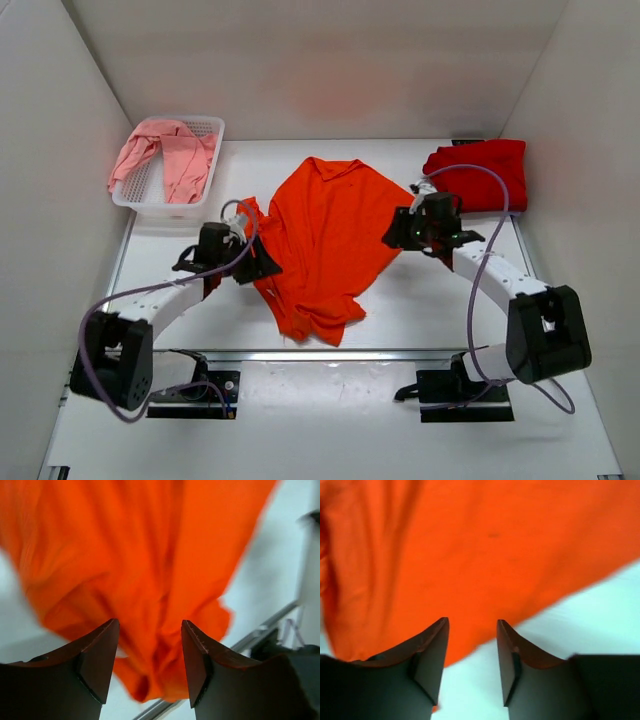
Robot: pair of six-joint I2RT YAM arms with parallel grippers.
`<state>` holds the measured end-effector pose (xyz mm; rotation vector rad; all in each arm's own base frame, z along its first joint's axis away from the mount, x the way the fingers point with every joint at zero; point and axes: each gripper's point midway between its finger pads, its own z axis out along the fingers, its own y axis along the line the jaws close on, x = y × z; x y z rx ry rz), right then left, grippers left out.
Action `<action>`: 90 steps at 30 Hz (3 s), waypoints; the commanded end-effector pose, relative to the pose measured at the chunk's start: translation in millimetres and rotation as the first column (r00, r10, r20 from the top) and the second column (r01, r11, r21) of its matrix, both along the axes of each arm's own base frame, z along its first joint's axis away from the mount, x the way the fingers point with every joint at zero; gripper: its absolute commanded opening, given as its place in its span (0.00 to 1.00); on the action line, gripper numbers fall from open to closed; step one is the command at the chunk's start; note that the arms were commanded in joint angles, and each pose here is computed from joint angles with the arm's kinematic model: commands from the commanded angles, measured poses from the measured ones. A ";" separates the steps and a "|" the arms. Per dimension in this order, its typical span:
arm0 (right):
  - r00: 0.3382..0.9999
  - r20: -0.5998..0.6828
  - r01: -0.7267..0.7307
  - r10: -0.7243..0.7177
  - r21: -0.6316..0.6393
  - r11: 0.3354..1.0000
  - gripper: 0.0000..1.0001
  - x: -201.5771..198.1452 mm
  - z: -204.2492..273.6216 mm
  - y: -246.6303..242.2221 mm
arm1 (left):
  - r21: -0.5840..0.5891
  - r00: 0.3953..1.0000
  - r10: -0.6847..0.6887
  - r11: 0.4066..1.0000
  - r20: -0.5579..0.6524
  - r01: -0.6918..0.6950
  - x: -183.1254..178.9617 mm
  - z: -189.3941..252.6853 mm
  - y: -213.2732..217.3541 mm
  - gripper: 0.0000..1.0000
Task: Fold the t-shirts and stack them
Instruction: Flatten out the tshirt
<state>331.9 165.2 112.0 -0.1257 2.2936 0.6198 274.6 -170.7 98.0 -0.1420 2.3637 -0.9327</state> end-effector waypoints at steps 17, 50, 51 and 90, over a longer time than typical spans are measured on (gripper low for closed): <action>0.954 -0.220 0.160 -0.205 -0.206 0.965 0.00 65.1 -77.8 -82.7 | 0.353 0.987 0.064 0.936 -0.150 -0.007 65.0 -88.3 21.8 0.60; 0.935 -0.106 0.297 -0.339 -0.292 0.909 0.58 29.8 -8.7 -142.2 | 0.191 0.982 0.047 0.978 0.184 -0.083 116.7 79.9 39.9 0.76; 0.930 -0.123 0.296 -0.345 -0.301 0.906 0.59 26.5 -12.5 -148.0 | 0.206 0.993 0.035 0.977 0.115 -0.058 92.7 53.6 36.9 0.76; 0.814 -0.364 0.412 -0.452 -0.186 0.892 0.41 35.1 -91.9 -182.3 | 0.334 0.963 -0.001 0.938 -0.269 0.094 -37.6 -105.5 22.7 0.00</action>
